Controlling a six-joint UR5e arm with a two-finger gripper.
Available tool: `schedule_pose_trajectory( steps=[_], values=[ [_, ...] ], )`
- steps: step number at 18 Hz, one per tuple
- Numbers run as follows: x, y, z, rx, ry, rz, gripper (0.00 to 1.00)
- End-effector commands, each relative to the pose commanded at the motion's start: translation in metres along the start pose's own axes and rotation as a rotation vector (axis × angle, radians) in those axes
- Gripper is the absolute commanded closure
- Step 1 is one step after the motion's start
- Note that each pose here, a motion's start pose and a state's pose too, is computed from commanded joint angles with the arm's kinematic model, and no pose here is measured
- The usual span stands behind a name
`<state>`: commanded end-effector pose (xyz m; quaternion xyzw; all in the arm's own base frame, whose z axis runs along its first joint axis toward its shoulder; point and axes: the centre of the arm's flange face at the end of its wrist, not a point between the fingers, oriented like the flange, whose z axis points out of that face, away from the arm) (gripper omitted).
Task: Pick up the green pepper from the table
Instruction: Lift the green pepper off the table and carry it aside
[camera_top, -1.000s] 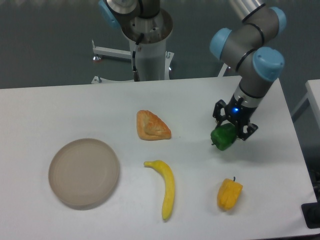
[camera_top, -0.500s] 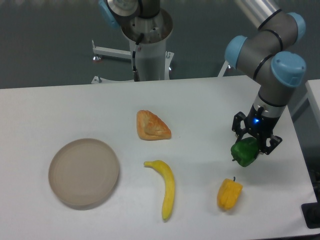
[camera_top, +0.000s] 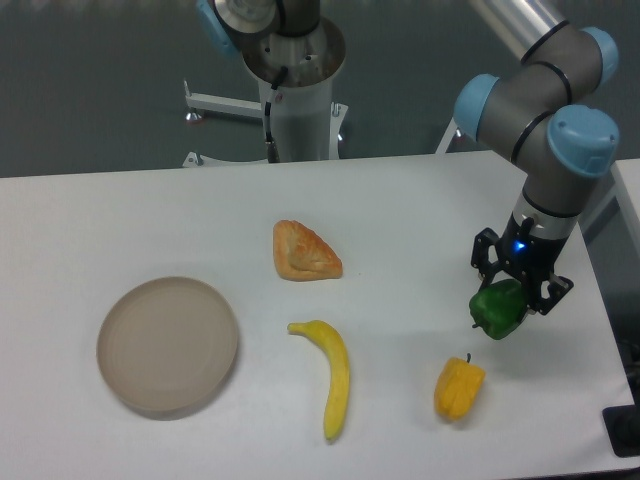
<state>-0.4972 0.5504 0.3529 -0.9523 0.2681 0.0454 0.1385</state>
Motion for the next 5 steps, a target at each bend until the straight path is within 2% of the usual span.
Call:
schedule_pose_trajectory(
  steps=[5],
  values=[
    [-0.0007,-0.0004,-0.0014,0.000,-0.003,0.001,0.64]
  ],
)
